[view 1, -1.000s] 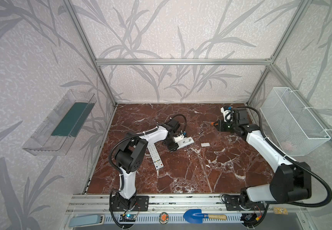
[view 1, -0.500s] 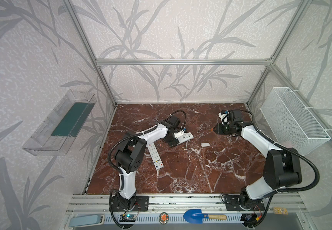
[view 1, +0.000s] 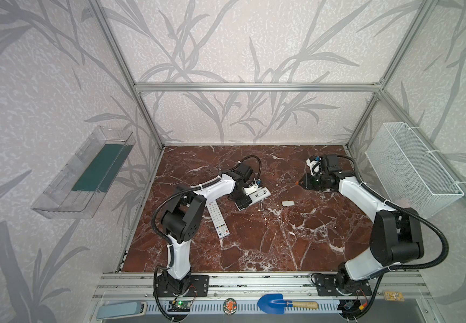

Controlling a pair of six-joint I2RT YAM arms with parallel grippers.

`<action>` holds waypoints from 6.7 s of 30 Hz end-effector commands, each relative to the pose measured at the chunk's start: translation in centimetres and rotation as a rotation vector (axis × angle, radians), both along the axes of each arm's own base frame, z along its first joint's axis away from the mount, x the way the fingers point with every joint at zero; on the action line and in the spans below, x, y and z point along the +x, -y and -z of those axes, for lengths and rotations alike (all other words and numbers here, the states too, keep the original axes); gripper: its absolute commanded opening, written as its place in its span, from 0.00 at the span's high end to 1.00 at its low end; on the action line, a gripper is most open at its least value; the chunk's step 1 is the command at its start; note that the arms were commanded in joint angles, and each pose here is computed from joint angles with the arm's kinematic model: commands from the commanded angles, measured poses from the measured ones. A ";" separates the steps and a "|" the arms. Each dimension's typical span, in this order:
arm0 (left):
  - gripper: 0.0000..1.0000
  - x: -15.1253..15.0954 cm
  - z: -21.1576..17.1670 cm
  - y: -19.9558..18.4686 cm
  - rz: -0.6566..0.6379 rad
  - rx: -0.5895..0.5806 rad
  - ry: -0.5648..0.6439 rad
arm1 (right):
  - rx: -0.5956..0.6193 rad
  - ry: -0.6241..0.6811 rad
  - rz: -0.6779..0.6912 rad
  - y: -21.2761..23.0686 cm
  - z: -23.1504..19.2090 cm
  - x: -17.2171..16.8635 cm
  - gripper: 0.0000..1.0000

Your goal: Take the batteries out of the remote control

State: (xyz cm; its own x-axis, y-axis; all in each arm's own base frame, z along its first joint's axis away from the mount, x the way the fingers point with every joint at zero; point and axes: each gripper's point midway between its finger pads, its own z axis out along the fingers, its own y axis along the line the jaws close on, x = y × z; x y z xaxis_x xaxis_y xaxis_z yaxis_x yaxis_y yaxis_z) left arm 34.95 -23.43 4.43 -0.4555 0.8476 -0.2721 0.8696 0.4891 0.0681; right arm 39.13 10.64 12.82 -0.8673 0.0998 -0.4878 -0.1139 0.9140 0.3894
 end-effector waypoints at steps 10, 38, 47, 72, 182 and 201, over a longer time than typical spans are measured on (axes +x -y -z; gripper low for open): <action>0.21 4.4 -11.3 -1.0 -0.397 -0.248 0.146 | 0.071 0.137 -0.067 -1.3 -7.4 -0.9 1.00; 0.06 9.9 -24.4 8.5 -0.947 -1.498 -0.736 | 0.162 0.607 -0.404 -12.2 -17.8 -4.5 1.00; 0.35 10.0 -25.2 8.4 -0.970 -1.534 -0.752 | 0.152 0.604 -0.418 -13.8 -17.3 -4.0 1.00; 0.96 9.8 -22.2 8.0 -0.957 -1.414 -0.724 | 0.211 0.332 -0.346 -9.6 -17.4 -6.0 0.29; 0.12 3.4 -10.4 -13.8 -1.317 -0.693 -0.285 | 0.214 0.163 -0.142 -6.3 -8.8 -0.6 0.01; 0.12 -1.2 -9.9 -24.4 -1.715 -0.507 0.094 | -0.229 -0.087 -0.668 -28.9 2.7 -12.2 0.01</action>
